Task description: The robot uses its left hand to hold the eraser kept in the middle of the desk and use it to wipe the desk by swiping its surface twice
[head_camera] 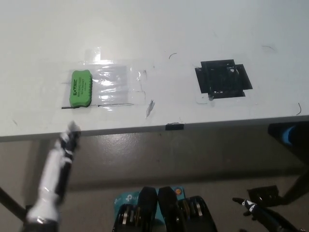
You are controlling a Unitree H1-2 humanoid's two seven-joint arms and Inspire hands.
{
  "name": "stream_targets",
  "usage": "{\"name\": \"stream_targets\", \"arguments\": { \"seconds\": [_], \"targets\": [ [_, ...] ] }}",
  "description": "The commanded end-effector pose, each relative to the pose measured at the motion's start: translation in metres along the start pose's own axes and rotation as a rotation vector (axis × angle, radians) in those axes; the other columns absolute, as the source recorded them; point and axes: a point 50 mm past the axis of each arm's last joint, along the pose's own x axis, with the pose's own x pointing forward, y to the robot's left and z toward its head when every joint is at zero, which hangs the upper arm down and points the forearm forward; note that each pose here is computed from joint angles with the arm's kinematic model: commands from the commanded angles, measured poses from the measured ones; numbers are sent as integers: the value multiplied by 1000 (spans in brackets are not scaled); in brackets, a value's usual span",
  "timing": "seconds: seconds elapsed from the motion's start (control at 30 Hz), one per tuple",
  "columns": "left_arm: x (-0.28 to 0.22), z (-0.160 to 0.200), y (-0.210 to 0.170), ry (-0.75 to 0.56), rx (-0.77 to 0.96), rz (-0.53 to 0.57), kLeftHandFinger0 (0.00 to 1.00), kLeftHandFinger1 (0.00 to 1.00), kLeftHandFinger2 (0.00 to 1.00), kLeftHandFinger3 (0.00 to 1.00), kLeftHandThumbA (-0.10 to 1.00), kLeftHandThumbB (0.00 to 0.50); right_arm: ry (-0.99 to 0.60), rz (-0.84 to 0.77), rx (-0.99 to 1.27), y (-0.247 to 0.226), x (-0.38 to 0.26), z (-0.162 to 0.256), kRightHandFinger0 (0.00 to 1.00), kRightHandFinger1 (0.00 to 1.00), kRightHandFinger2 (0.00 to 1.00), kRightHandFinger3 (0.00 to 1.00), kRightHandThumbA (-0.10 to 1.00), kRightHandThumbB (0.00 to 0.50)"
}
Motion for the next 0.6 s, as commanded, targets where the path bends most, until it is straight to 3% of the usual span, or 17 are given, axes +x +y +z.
{"name": "stream_targets", "arguments": {
  "seconds": [0.0, 0.03, 0.1, 0.13, 0.23, 0.37, 0.43, 0.5, 0.57],
  "targets": [
    [23, 82, 44, -235, 354, 79, 1000, 1000, 1000, 1000, 1000, 199, 6, -33, -22, -13, -5, 3, 777, 843, 1000, 1000, 509, 34],
    [30, 94, 55, -293, 449, 103, 1000, 1000, 1000, 1000, 1000, 176, 9, -36, -19, -13, -5, 3, 778, 845, 1000, 1000, 507, 35],
    [38, 104, 63, -316, 517, 125, 1000, 1000, 1000, 1000, 1000, 192, 12, -36, -22, -13, -6, 3, 780, 846, 1000, 1000, 507, 33],
    [66, 115, 87, -410, 716, 182, 1000, 1000, 1000, 1000, 1000, 238, 10, -34, -15, -13, -7, 2, 789, 855, 1000, 1000, 494, 31],
    [85, 127, 98, -428, 828, 206, 1000, 1000, 1000, 1000, 1000, 313, 12, -35, -16, -13, -7, 1, 781, 853, 1000, 1000, 503, 36],
    [117, 139, 107, -477, 1046, 221, 1000, 1000, 1000, 1000, 1000, 274, 11, -36, -22, -13, -9, 1, 773, 845, 1000, 1000, 487, 32],
    [129, 138, 106, -477, 1134, 208, 1000, 1000, 1000, 1000, 1000, 289, 11, -32, -20, -13, -9, 1, 776, 850, 1000, 1000, 488, 29],
    [148, 136, 101, -391, 1326, 121, 1000, 1000, 1000, 1000, 1000, 293, 17, -30, -12, -11, -9, -1, 778, 853, 1000, 1000, 483, 36],
    [160, 133, 99, -366, 1412, 80, 1000, 1000, 1000, 1000, 1000, 292, 18, -26, -12, -10, -10, -1, 782, 860, 1000, 1000, 493, 35]
  ]
}}
